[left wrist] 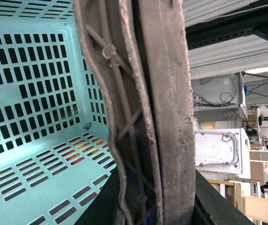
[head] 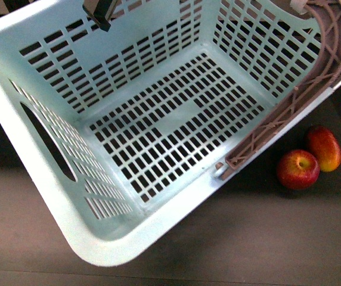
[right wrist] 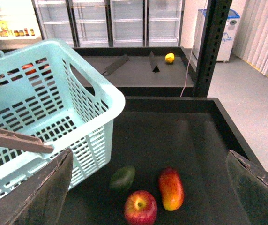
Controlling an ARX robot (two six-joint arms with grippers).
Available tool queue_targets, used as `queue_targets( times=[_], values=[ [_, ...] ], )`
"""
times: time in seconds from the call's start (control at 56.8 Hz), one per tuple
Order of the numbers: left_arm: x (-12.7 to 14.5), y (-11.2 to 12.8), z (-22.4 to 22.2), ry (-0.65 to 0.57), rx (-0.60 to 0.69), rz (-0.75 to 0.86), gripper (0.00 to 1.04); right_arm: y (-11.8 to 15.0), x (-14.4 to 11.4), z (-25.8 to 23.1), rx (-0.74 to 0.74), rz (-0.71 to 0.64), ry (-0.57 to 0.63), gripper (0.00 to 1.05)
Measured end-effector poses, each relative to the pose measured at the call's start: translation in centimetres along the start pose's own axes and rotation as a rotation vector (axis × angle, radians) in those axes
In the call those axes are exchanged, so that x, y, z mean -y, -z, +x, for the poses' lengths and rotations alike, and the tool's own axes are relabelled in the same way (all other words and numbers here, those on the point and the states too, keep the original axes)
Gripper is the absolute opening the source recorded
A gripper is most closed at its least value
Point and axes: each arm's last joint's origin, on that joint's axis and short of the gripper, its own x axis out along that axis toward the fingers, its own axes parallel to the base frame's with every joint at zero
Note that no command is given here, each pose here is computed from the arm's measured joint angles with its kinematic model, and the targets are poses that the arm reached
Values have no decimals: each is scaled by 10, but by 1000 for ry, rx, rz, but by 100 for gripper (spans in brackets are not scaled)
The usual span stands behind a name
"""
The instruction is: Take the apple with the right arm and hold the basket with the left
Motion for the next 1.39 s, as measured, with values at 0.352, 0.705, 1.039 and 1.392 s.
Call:
queue_targets(
  times=[0.352, 0.705, 1.039, 1.392],
  values=[
    [-1, 0, 0, -4, 5, 24, 19, 8, 6, 1, -548, 22, 170, 96],
    [-1, -1, 0, -5, 10, 26, 19, 17, 23, 44, -600, -2, 84, 96],
    [-1, 0, 0, -4, 8, 26, 19, 74, 29, 144, -716, -105, -35, 96],
    [-1, -1, 0, -4, 9, 26, 19, 155, 10, 189, -922, -248, -102, 96]
  ],
)
